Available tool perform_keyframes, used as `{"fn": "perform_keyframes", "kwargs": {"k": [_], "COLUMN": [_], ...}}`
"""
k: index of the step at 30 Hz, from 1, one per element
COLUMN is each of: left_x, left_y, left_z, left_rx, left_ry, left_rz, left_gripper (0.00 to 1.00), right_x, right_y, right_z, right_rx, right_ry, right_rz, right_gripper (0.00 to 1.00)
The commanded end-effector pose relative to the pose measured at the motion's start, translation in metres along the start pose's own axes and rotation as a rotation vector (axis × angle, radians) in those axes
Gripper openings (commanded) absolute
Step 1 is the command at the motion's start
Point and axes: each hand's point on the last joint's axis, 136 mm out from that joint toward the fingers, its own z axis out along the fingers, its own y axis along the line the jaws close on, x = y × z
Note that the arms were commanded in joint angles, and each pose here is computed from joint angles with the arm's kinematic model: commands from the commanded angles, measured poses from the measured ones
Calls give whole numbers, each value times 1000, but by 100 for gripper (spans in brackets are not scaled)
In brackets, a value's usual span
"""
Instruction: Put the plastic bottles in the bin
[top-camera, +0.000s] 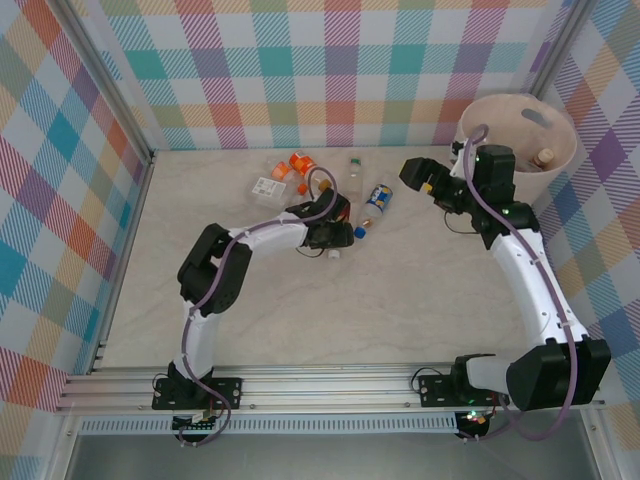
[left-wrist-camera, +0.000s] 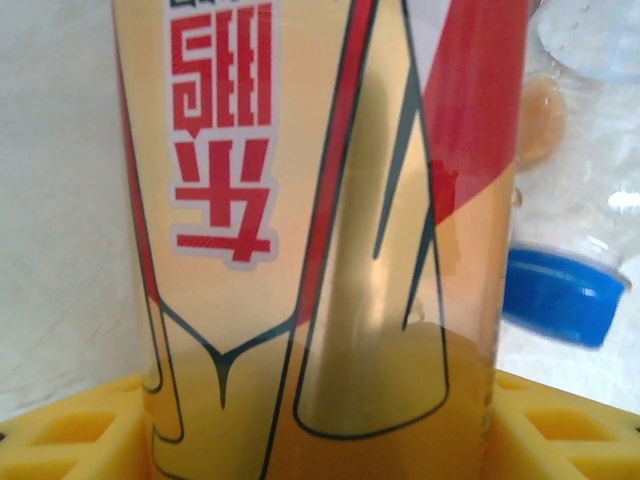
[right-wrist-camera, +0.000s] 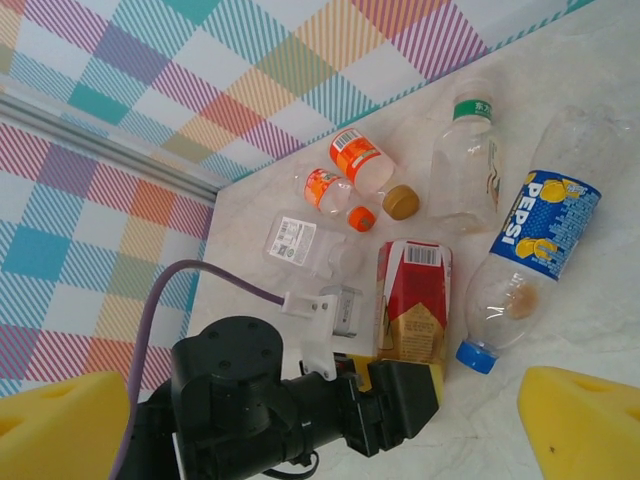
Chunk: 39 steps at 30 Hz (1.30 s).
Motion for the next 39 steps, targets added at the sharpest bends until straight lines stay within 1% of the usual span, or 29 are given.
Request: {"fn": "perform_keyframes", "kwargs": {"k": [1,7,12,13,17,21,25,28,33,35,39], "left_x": [-26,-24,-20,-25,-22,-15,-6,-1,1,2,5], "left_y": [-8,-13,-23,-32,-48,-64,-80,-92,-107,-111,-116], "left_z": [-37,-60,-81,-88,-112,-137,-155,-163,-175,-177,-176], "left_rx": [37,75,117,153,239,292,328,354,371,365,347], "left_ry": [-110,-141,-159,-196,-260,-312,-345,-358,-391,-396,-401], "left_rz": [35,67,120,133,188,249,308,350,392,406,424], "left_gripper": [52,50,49,49,49,49,50,50,50,50,50], "right_x": [8,17,25,27,33,42,51,59,56,56,55], "right_y": [1,-2,6,7,17,29,34,42,36,37,31], "right_z": [5,17,26,28,34,39,46,51,60,63,68], "right_rx": [-8,-3,-36,-42,-78,-115,-130,-167,-118,-129,-91], "right_ry": [36,72,103,111,149,203,235,267,230,229,220], "right_rz": [-8,7,-1,-4,-13,-49,-77,-92,-74,-57,-33], "right_gripper": [100,100,100,100,100,100,100,100,100,100,100]}}
